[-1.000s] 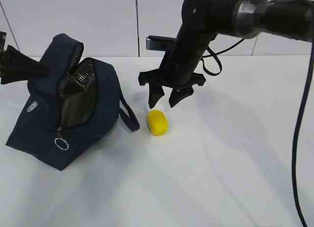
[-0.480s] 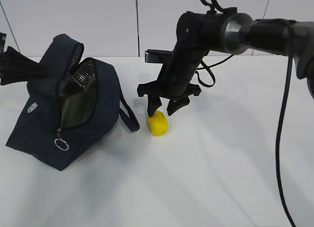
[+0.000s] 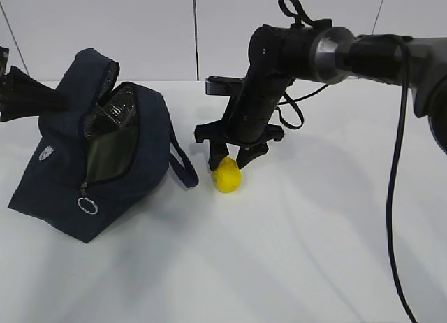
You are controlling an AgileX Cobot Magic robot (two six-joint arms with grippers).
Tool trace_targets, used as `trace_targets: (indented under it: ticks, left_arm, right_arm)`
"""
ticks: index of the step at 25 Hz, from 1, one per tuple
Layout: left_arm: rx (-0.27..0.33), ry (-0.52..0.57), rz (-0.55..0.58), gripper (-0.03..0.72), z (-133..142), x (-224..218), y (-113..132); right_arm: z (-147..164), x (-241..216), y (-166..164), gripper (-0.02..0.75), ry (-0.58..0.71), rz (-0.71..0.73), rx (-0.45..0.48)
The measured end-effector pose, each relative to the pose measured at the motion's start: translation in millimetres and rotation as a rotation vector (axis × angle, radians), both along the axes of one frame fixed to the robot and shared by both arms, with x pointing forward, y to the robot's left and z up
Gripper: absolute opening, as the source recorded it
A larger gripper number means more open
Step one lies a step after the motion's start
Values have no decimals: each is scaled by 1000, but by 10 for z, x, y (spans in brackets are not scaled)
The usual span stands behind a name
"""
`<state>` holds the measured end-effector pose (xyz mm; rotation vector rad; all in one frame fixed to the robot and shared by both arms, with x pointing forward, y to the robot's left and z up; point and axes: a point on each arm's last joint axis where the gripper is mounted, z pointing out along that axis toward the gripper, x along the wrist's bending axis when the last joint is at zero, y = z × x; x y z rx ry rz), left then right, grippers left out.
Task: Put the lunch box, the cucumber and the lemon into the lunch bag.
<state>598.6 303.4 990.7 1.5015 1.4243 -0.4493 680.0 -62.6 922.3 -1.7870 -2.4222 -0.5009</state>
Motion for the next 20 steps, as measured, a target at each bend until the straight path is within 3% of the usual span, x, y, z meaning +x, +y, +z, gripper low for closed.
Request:
trace_targets:
  ticks: [6,12,20]
  left_arm:
    - [1,0,-1,12,-1,-1,0]
    - [1,0,-1,11,-1,-1,0]
    - [1,0,-1,11,-1,-1,0]
  right_arm:
    - [5,-22,40,442,3,9,2]
    - [4,-44,73,519,7,17,1]
    - [-64,-58,64,535,33,27,-22]
